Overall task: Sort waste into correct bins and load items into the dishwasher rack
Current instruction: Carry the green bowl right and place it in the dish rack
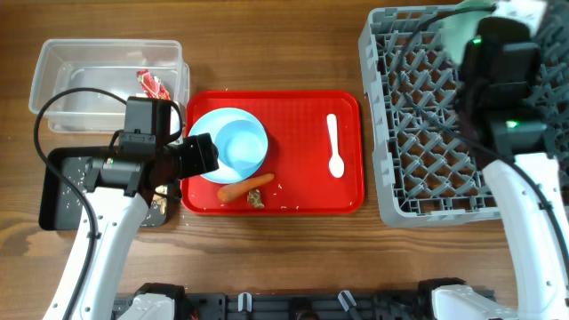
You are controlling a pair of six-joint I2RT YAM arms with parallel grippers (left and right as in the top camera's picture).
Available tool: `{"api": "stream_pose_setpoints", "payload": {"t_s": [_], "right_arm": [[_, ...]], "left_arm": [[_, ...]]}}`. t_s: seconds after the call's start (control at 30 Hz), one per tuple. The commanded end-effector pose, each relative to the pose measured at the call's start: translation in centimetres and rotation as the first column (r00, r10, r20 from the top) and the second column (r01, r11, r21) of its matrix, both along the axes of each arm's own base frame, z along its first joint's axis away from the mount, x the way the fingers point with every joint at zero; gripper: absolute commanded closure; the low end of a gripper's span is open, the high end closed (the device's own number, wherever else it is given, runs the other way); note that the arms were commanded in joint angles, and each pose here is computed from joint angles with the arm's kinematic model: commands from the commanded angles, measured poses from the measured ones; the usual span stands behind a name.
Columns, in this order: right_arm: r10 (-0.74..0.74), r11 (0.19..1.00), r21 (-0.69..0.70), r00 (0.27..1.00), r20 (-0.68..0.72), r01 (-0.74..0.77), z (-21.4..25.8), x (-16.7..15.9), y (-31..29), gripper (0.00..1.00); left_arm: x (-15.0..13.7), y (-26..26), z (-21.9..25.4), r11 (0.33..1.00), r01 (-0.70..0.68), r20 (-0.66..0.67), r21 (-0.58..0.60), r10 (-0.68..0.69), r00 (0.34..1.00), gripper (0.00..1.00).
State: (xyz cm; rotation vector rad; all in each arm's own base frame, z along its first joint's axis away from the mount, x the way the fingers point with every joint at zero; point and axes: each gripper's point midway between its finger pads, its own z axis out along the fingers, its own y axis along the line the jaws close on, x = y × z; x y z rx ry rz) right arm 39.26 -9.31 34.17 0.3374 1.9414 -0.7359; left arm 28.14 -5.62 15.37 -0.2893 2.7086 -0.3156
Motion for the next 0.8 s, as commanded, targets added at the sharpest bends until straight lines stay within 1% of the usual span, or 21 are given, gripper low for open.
{"api": "stream_pose_setpoints", "payload": {"t_s": [0.0,0.07,0.13,0.17,0.23,0.3,0.37,0.43,0.57,0.67,0.77], "right_arm": [[-0.091,0.988,-0.122,0.996,-0.006,0.089,1.8,-0.3,-4.1,0.96],[-0.127,0.979,-0.166,0.991,-0.035,0.119,1.5,-0.2,-6.2,0.96],[-0.180,0.967,-0.201,0.980,-0.088,0.159,0.2,0.0,-8.5,0.96],[-0.255,0.951,-0.210,0.961,-0.110,0.228,-1.1,-0.1,-10.4,0.96],[-0.309,0.936,-0.218,0.942,-0.130,0.277,-2.5,0.0,-11.8,0.96],[-0.409,0.895,-0.259,0.898,-0.159,0.362,-4.6,0.1,-14.1,0.96],[-0.475,0.862,-0.291,0.863,-0.173,0.416,-6.0,0.1,-15.4,0.96],[-0.498,0.849,-0.326,0.837,-0.227,0.416,-8.4,0.8,-16.4,0.96],[-0.491,0.857,-0.344,0.812,-0.316,0.384,-13.1,2.2,-16.8,0.96],[-0.493,0.862,-0.316,0.800,-0.342,0.396,-16.2,2.6,-16.5,0.96],[-0.461,0.886,-0.239,0.805,-0.373,0.397,-18.7,2.6,-15.1,0.96]], "left_arm": [[0.1,0.3,0.3,1.000,-0.018,0.011,0.002,0.018,1.000,0.17],[0.1,0.3,0.3,1.000,-0.018,0.011,0.002,0.018,1.000,0.17],[0.1,0.3,0.3,1.000,-0.018,0.012,0.002,0.018,1.000,0.17],[0.1,0.3,0.3,1.000,-0.018,0.012,0.002,0.018,1.000,0.17],[0.1,0.3,0.3,1.000,-0.018,0.012,0.002,0.018,1.000,0.17],[0.1,0.3,0.3,1.000,-0.018,0.012,0.002,0.018,1.000,0.17],[0.1,0.3,0.3,1.000,-0.018,0.012,0.002,0.018,1.000,0.17],[0.1,0.3,0.3,1.000,-0.018,0.012,0.002,0.018,1.000,0.17],[0.1,0.2,0.3,1.000,-0.017,0.012,-0.001,0.017,1.000,0.18],[0.1,0.3,0.3,1.000,-0.017,0.012,-0.001,0.017,1.000,0.18],[0.1,0.2,0.3,0.999,-0.034,0.008,-0.010,0.034,0.999,0.17]]}}
